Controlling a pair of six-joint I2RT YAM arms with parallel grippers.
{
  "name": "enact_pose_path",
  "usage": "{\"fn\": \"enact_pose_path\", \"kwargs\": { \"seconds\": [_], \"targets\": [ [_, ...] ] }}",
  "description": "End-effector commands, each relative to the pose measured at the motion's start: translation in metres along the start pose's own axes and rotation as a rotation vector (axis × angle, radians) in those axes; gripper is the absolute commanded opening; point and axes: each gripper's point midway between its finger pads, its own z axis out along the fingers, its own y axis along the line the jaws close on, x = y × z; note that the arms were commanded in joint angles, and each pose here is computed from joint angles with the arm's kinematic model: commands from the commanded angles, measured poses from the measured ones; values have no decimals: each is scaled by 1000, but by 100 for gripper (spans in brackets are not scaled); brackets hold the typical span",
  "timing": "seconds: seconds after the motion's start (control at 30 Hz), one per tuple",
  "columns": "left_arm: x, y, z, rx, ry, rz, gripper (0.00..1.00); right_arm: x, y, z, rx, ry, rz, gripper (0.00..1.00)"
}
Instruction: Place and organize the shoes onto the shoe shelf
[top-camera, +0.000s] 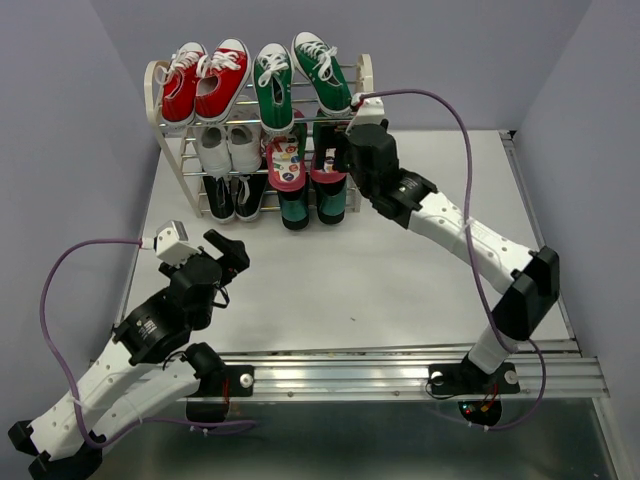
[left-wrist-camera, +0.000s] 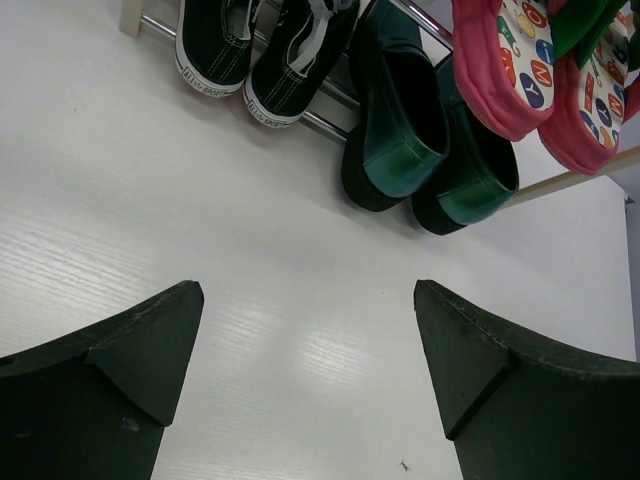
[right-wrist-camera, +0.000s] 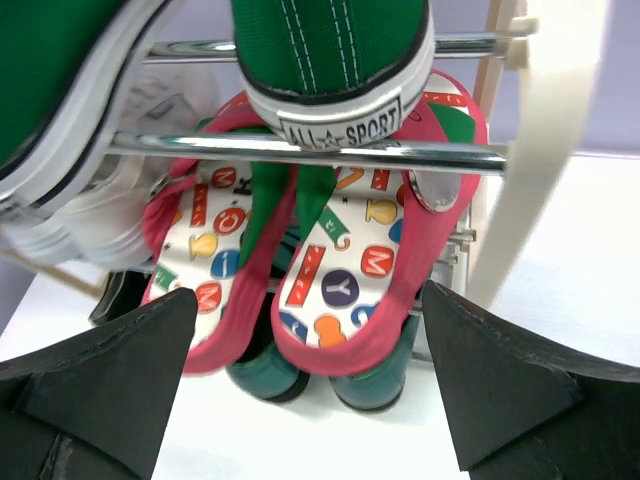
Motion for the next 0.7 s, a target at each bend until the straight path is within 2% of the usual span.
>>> {"fn": "enact_pose_path", "kwargs": {
  "seconds": [0.0, 0.2, 0.37, 0.53, 0.57, 0.67],
  "targets": [
    [-3, 1, 2, -8, -22, 5, 99, -24, 1, -38, -113, -8, -20, 100],
    [-6, 1, 2, -9, -32, 3, 99, -64, -38, -63, 54, -84, -30, 100],
    [-9, 5, 1, -24, -43, -17, 99, -76, -66, -75, 186, -113, -60, 100],
    [-8, 2, -2, -19, -26, -33, 99, -47, -119, -75, 324, -25, -21, 100],
    [-8, 3, -1, -25, -30, -35, 99, -23, -132, -71, 343, 20, -21, 100],
    [-2, 6, 2, -33, -26, -38, 99, 3, -168, -71, 374, 66, 100, 100]
  ]
}}
